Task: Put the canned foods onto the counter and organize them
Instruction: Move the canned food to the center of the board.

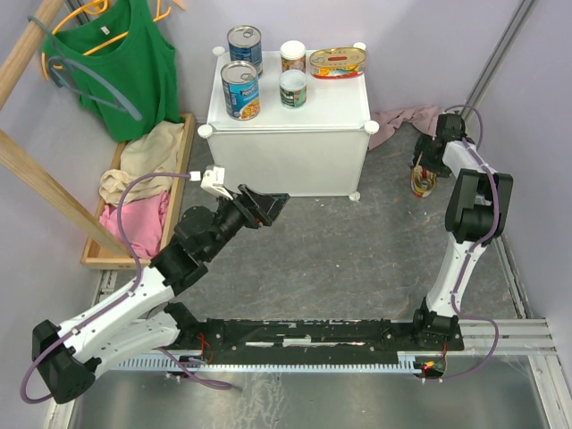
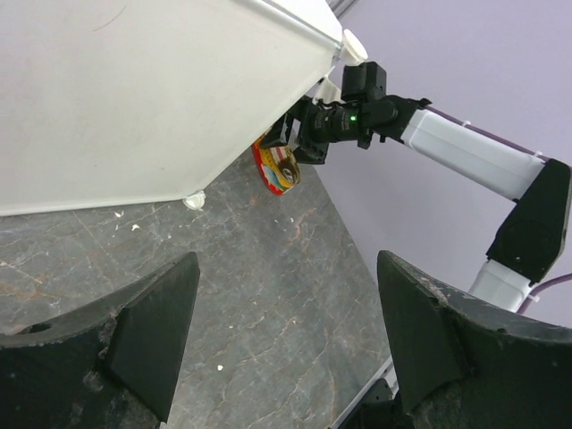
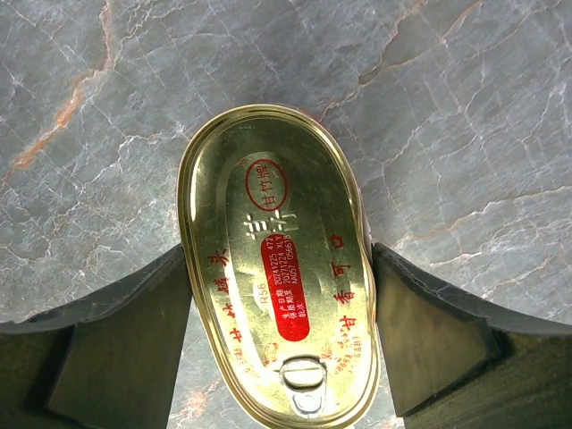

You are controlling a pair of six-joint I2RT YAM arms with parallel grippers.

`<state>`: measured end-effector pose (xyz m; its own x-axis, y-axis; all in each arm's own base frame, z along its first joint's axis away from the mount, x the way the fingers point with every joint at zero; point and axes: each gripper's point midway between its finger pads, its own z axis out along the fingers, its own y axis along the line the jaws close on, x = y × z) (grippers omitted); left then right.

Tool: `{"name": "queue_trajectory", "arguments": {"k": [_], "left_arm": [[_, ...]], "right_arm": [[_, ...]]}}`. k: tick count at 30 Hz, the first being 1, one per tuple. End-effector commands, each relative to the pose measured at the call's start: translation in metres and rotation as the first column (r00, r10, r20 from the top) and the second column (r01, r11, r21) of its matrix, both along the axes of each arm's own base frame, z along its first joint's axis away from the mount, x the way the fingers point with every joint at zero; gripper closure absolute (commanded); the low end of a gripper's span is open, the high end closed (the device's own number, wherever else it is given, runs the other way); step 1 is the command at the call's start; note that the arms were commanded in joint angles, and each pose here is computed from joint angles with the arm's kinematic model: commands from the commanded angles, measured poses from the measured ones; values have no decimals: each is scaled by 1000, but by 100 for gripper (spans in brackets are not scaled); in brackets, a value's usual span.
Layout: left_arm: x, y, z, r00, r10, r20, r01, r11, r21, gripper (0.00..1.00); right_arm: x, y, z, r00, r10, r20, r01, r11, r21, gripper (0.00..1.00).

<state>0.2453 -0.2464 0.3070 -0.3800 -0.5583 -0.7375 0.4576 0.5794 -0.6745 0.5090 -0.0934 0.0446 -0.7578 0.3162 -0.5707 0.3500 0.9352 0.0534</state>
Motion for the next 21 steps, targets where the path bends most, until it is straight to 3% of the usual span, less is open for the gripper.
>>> {"name": "queue_trajectory", "arguments": {"k": [1, 21], "left_arm": [[0, 7, -1, 999, 31, -23, -31, 999, -13, 14], [-5, 18, -15, 993, 63, -101, -61, 998, 23, 14]], "right_arm": [[-37, 23, -10, 993, -8, -114, 15, 998, 57, 61], [-142, 137, 7, 993, 33, -115, -13, 985, 171, 65]]}}
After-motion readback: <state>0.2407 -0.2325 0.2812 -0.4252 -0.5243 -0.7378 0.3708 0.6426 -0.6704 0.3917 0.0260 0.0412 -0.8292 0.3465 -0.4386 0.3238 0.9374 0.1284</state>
